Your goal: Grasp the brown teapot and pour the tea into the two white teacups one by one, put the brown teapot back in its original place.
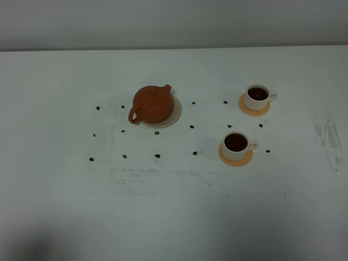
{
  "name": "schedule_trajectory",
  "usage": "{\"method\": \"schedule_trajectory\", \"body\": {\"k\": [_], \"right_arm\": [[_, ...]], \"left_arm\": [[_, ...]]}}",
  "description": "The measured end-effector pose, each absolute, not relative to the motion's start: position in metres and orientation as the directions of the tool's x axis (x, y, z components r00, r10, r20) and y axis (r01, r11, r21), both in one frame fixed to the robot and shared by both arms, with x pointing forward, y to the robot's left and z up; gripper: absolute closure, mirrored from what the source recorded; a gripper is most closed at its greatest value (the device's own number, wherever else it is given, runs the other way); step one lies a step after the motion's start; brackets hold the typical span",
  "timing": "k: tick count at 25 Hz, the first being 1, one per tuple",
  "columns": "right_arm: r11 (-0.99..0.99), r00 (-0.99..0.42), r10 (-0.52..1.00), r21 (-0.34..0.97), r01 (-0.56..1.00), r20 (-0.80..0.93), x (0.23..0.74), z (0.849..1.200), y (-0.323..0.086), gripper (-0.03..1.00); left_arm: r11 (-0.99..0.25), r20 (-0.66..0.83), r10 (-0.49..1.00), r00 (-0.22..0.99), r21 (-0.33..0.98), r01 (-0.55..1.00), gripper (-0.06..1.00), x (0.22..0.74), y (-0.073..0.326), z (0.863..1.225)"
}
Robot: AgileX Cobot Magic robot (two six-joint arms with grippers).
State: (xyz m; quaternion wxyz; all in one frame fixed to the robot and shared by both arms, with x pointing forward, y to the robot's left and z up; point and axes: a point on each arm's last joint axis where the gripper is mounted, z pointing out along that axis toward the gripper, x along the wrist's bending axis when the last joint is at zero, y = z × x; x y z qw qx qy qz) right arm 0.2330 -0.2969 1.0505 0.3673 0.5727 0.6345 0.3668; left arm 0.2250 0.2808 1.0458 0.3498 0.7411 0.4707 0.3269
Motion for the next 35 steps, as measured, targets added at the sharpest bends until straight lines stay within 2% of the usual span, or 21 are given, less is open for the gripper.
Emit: {"method": "schedule_trajectory", "body": {"k": [35], "right_arm": [[0.100,-0.128,0.991,0.886,0.452,-0.046,0.2328,1.0505,-0.2972,0.53]], "left_arm": [[-0.312,0.155,0.926,0.343,0.826,0.469,0.61,0.2250,0.2808,1.0458]]}}
